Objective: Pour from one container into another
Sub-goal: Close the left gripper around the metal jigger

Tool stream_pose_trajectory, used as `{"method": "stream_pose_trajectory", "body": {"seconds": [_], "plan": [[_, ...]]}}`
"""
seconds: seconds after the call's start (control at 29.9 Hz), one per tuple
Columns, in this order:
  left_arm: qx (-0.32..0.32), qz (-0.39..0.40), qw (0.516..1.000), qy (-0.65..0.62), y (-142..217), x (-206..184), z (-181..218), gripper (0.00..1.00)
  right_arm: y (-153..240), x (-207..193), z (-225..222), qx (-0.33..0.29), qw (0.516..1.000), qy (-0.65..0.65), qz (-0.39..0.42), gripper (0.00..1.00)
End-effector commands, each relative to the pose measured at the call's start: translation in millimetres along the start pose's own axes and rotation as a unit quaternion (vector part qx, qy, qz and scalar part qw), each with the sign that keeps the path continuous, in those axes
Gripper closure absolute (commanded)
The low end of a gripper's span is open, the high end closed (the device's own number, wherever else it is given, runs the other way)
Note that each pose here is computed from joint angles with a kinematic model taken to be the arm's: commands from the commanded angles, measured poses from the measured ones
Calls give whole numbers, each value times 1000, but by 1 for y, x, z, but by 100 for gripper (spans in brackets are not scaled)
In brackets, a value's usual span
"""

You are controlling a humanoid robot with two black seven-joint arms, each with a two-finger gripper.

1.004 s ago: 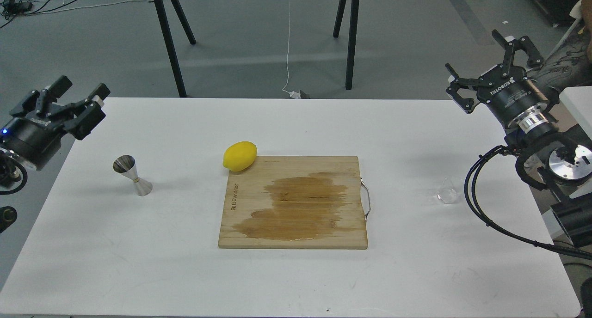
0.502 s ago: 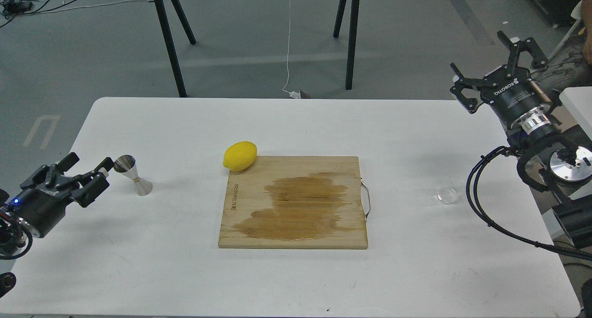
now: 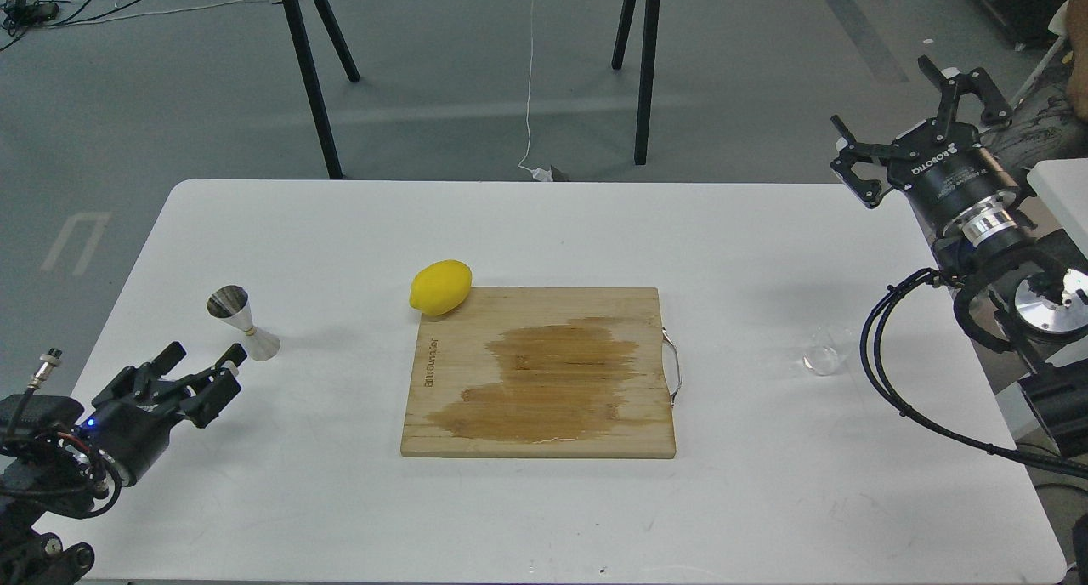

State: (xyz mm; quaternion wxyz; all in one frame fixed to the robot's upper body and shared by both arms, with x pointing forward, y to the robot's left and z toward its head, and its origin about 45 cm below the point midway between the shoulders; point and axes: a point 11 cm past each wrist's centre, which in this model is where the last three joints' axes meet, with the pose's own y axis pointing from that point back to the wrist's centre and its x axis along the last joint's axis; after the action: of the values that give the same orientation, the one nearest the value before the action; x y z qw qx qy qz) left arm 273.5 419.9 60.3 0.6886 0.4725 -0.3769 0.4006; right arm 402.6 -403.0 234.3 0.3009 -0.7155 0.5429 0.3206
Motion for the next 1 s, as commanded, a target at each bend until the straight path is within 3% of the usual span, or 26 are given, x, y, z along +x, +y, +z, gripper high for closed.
{"method": "stream_pose_trajectory", "body": {"seconds": [0.0, 0.37, 0.97], "plan": [[-3, 2, 1000, 7, -8, -5, 8, 1, 2, 1, -1, 2, 1000, -1, 2, 0], [17, -3, 1000, 10, -15, -17, 4, 2, 3, 2, -4, 8, 1000, -2, 3, 0], [15, 18, 1000, 8, -43, -5, 16, 2, 3, 1, -6, 11, 1000, -3, 1, 0]]}}
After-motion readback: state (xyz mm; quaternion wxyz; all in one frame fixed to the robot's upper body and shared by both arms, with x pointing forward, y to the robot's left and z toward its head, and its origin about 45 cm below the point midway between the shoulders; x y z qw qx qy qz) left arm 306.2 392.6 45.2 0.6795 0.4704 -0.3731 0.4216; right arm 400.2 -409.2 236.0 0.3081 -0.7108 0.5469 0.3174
